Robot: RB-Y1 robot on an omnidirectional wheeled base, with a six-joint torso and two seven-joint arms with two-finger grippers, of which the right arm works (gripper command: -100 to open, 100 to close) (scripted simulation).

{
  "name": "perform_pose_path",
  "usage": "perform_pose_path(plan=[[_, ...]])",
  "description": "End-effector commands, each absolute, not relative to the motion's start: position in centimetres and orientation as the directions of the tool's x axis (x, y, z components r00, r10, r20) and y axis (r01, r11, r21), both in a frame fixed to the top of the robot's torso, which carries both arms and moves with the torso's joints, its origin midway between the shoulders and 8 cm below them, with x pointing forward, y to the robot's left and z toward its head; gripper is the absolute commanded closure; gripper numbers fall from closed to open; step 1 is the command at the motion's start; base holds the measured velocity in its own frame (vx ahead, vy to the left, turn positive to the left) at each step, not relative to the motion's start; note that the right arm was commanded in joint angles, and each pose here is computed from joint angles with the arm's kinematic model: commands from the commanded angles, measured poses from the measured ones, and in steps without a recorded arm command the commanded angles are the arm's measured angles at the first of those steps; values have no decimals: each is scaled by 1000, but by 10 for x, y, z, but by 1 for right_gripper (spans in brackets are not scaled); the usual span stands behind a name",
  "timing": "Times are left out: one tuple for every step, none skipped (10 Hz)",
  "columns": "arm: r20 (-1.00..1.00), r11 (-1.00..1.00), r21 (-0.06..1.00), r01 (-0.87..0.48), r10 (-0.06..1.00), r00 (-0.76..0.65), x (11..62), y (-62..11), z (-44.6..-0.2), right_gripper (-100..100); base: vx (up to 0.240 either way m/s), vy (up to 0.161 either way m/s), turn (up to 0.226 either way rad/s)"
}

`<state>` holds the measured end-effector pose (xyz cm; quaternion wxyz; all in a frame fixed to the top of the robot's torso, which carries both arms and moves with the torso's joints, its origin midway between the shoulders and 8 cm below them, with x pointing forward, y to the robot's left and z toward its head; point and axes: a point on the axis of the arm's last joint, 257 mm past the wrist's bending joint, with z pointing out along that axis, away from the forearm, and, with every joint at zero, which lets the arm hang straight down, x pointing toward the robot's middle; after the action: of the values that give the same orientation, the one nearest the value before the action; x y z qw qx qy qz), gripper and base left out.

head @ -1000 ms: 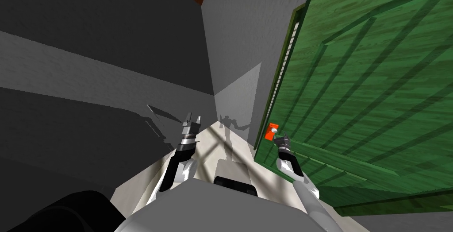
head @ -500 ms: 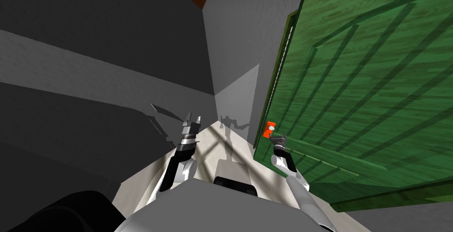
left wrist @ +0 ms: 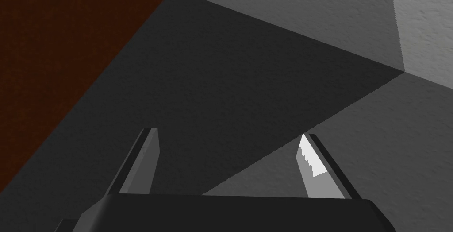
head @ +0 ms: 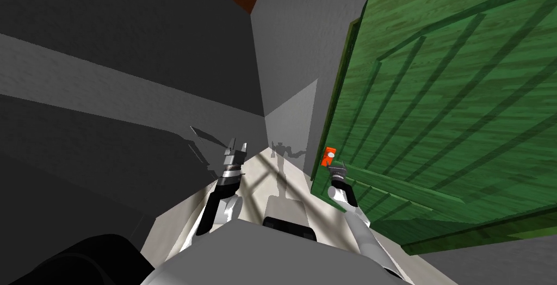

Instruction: Pull the door open

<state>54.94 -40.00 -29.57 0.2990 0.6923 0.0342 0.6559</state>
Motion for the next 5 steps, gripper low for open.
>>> perform_pose_path(plan=[[927,-857,375,-354,359,110,553,-391,-296,-100,-51,-20,14],[928,-858,372,-355,357,109,553,-391,-296,-100,-41,-17,9],[953,-883,303,-359,291,88,557,-384,-296,-100,-54,-21,13],[969,-899,247,-362,238,72,559,-377,-296,-100,-70,-25,31],[970,-901,240,-362,231,69,559,-377,-296,-100,-55,-20,10]])
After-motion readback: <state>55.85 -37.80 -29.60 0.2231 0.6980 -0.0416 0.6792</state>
